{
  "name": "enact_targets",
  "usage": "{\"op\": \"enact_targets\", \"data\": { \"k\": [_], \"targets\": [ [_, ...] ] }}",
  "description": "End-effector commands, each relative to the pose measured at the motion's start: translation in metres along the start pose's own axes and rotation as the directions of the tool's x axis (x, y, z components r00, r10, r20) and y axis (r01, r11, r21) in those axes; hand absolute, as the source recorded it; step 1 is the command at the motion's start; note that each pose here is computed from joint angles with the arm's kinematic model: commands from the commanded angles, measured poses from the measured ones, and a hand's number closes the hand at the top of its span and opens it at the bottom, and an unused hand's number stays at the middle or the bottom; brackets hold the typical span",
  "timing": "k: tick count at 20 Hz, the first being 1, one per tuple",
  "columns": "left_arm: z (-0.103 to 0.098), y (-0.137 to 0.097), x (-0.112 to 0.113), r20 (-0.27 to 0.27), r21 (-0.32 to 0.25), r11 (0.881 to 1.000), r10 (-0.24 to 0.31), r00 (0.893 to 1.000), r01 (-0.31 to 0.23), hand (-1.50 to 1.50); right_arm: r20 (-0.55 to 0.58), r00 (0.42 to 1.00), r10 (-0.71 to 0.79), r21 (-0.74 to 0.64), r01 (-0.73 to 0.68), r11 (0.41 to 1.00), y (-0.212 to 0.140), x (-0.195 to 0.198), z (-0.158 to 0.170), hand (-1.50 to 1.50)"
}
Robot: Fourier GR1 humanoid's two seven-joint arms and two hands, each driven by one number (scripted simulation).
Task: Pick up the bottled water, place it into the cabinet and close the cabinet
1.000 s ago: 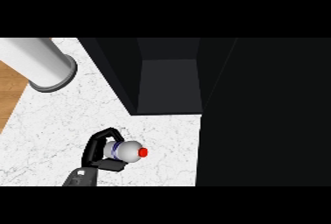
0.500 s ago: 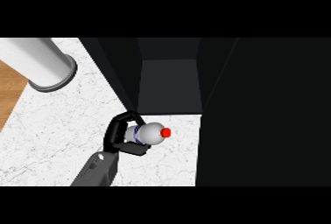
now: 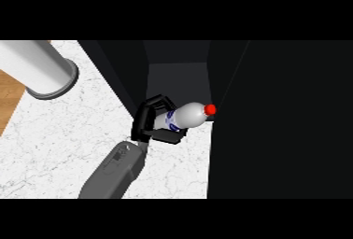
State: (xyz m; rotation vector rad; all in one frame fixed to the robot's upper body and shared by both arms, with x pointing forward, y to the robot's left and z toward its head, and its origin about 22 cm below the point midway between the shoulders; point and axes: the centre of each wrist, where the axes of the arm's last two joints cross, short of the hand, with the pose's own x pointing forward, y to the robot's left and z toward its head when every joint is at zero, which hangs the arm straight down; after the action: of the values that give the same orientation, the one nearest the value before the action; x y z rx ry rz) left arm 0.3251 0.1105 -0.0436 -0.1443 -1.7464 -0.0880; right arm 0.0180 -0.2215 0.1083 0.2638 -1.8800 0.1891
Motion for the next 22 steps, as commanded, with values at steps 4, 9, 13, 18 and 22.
{"op": "enact_targets", "data": {
  "k": [4, 9, 13, 18, 22],
  "targets": [
    [-0.039, -0.027, 0.029, -0.040, 0.064, 0.996, -0.058, 0.998, 0.060, 1.50, 0.065, 0.998, -0.011, -0.010, 0.011, 1.000, -0.010, 0.022, -0.002, -1.50],
    [-0.074, -0.020, 0.043, -0.092, 0.096, 0.994, -0.039, 0.995, 0.047, 1.50, 0.055, 0.998, -0.024, -0.015, 0.025, 1.000, -0.009, 0.019, -0.005, -1.50],
    [-0.089, -0.015, 0.049, -0.112, 0.168, 0.983, -0.062, 0.992, 0.080, 1.50, 0.073, 0.997, -0.013, -0.011, 0.014, 1.000, -0.018, 0.019, -0.004, -1.50],
    [-0.103, -0.016, 0.052, -0.137, 0.283, 0.918, -0.248, 0.959, 0.278, 1.50, 0.070, 0.997, -0.017, 0.026, 0.016, 1.000, -0.016, 0.014, -0.004, -1.50],
    [-0.101, -0.008, 0.041, -0.154, 0.326, 0.812, -0.459, 0.875, 0.484, 1.50, 0.061, 0.998, -0.022, 0.035, 0.020, 0.999, -0.013, 0.008, 0.002, -1.50]
  ]
}}
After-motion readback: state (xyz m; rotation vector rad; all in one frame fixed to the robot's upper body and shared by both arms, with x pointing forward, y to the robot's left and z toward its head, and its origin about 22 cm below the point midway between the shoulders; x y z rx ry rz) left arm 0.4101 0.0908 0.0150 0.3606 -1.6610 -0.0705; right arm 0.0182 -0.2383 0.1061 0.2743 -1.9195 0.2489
